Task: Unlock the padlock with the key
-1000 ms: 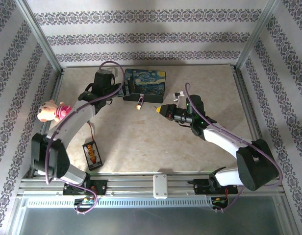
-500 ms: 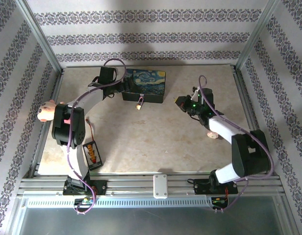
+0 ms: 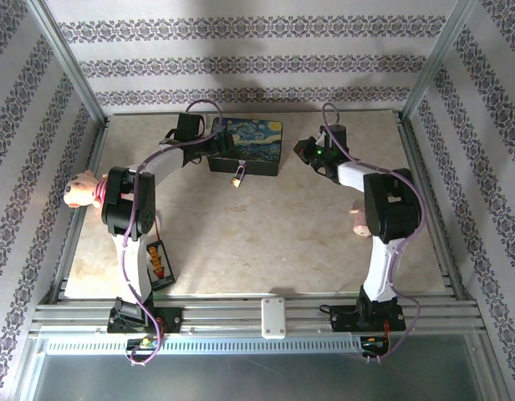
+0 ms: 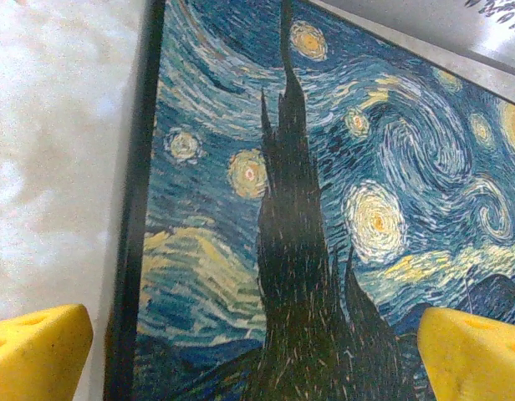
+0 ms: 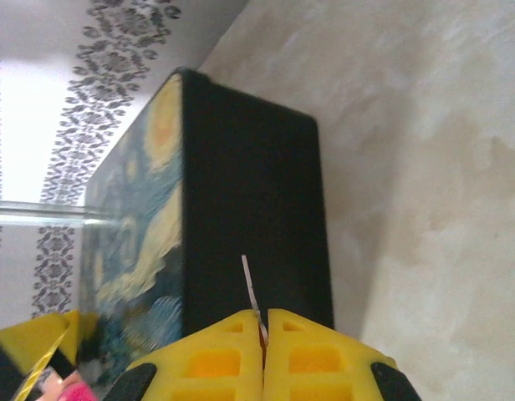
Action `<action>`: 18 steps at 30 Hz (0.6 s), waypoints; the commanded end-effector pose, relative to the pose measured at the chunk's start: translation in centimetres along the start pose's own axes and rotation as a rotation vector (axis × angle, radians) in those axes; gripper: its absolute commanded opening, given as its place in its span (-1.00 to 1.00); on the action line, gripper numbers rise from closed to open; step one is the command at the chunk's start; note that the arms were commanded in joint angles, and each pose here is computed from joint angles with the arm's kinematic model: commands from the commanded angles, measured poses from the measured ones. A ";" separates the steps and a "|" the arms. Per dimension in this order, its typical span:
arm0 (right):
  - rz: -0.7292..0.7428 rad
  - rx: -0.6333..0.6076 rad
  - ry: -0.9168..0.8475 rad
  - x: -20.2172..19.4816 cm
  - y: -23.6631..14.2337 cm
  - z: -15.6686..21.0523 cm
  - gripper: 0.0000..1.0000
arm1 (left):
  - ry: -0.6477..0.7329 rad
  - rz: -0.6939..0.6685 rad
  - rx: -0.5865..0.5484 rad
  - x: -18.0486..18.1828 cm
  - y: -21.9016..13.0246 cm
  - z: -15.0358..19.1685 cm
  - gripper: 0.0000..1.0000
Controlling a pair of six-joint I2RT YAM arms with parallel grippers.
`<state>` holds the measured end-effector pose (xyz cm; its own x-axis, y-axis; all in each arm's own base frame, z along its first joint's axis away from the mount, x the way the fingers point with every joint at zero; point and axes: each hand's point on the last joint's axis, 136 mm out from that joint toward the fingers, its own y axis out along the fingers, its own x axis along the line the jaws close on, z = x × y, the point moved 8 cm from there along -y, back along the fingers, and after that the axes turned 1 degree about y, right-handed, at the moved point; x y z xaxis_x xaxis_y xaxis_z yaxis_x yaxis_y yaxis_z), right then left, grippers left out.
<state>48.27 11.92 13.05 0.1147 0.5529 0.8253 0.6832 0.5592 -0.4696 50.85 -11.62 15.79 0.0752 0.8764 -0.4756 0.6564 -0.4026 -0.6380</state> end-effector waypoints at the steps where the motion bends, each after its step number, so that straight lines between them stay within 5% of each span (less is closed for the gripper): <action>1: -0.047 -0.026 -0.018 1.7 1.6 -0.6 -1.00 | 0.035 0.069 -0.042 -0.8 0.3 -1.1 0.99; 18: -0.110 0.096 -0.074 4.3 3.4 5.0 -1.00 | -0.013 0.139 -0.048 -3.2 -2.3 2.9 0.77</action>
<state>49.66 15.58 11.97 0.0790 0.5523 0.8299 0.6783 0.5803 -0.4508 48.36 -11.53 14.87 0.0717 0.8685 -0.4905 0.6816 -0.4017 -0.6116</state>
